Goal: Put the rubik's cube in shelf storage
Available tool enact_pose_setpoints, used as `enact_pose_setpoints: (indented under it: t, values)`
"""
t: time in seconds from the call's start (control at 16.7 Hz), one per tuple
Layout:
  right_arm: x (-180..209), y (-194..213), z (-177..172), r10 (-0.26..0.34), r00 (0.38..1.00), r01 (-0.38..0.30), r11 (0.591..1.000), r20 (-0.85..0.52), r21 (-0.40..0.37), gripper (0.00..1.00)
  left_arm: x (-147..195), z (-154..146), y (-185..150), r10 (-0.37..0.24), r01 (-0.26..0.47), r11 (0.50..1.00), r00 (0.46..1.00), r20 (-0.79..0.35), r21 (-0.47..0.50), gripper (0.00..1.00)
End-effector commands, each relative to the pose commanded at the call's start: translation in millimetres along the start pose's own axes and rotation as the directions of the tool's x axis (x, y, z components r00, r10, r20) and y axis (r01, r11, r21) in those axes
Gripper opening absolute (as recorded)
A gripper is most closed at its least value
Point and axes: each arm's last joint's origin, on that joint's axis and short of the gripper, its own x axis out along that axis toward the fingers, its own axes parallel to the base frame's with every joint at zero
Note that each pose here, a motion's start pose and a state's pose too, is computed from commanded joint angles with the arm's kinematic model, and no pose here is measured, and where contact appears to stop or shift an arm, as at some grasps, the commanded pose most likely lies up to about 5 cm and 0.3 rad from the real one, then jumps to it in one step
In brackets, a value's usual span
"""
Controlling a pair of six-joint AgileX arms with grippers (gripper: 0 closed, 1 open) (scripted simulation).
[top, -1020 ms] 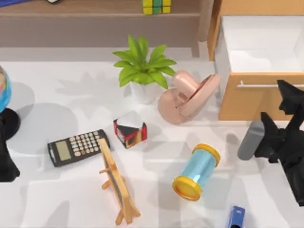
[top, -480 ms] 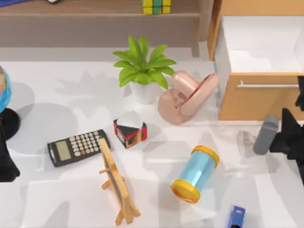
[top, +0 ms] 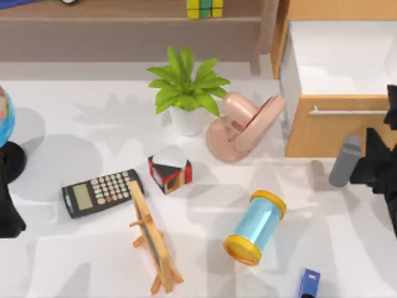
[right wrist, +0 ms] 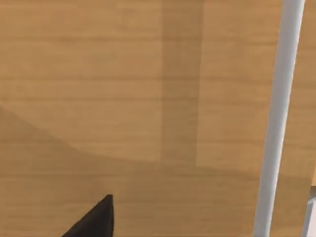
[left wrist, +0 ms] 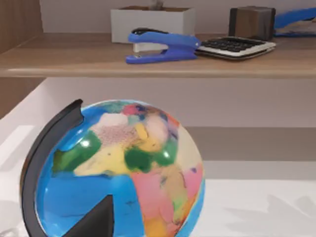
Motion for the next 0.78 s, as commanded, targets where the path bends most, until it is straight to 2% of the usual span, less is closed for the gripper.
enact_pose_setpoints:
  t: [0.3,0.78]
  values:
    - [2.6,-0.2,-0.2,0.0,1.0,0.0,1.0,0.0,0.0,1.0,0.0,0.0,0.0,0.0,0.0,1.0,1.0,0.0,0.0,1.0]
    - [2.6,-0.2,-0.2,0.0,1.0,0.0,1.0,0.0,0.0,0.4,0.0,0.0,0.0,0.0,0.0,1.0,1.0,0.0,0.0,1.0]
